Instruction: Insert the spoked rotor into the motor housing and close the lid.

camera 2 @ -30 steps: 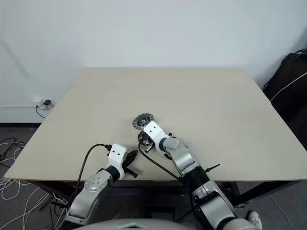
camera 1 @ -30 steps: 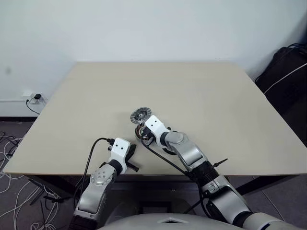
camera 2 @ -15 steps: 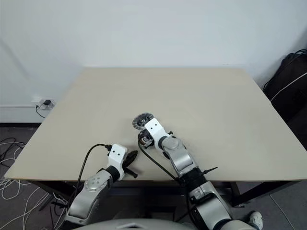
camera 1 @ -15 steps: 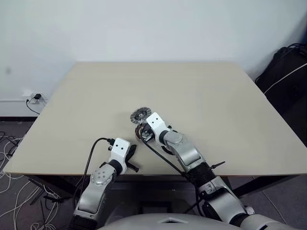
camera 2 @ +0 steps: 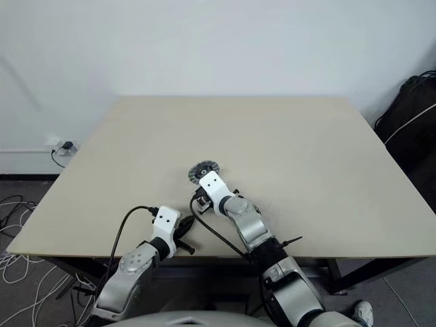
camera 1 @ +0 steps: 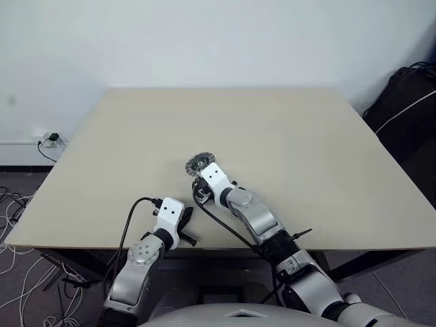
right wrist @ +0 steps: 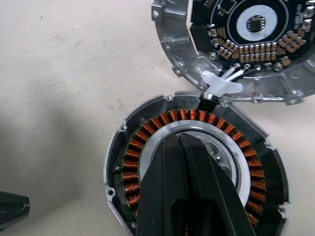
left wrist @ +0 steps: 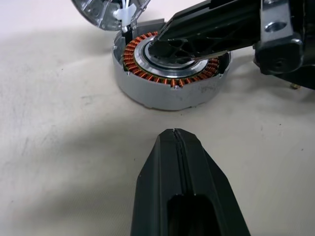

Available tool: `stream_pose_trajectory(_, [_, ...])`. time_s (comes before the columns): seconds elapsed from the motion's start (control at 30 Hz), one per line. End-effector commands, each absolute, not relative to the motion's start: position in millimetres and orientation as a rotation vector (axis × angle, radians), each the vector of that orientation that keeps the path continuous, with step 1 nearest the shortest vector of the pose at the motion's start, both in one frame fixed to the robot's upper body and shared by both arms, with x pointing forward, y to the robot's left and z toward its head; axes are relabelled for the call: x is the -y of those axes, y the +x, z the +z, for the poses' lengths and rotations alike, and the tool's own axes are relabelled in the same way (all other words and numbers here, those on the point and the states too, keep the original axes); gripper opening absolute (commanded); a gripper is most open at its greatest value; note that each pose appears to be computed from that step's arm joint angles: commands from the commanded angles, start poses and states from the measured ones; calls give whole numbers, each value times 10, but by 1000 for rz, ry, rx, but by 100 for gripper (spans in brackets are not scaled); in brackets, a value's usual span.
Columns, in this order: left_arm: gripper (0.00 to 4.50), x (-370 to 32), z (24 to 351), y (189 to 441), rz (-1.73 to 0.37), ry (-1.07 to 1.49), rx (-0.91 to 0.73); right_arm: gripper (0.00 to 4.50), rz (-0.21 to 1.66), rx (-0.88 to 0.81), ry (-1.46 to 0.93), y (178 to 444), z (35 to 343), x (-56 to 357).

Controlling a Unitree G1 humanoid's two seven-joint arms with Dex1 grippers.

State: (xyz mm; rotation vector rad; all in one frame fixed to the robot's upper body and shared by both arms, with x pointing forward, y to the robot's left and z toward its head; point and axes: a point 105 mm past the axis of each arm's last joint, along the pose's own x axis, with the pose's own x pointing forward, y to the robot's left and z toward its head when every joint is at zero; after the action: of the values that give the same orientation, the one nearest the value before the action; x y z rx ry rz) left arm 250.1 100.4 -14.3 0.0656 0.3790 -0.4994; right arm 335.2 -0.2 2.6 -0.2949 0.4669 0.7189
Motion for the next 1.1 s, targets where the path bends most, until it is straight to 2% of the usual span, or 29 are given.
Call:
stream_pose_trajectory(0.03, [0, -976, 9, 2546, -501, 69, -321, 5, 742, -435, -299, 3381, 95, -91])
stream_pose_trajectory(0.17, [0, -970, 10, 2543, -501, 67, -320, 5, 736, -423, -291, 3393, 98, -83])
stream_pose_trajectory(0.47, [0, -950, 3, 2541, -509, 65, -324, 5, 673, -335, -193, 3519, 325, 34])
stream_pose_trajectory(0.93, [0, -950, 10, 2546, -502, 62, -320, 5, 711, -489, -269, 3394, -101, -33])
stream_pose_trajectory(1.1, [0, -958, 9, 2533, -497, 60, -322, 5, 708, -431, -247, 3432, -1, -50])
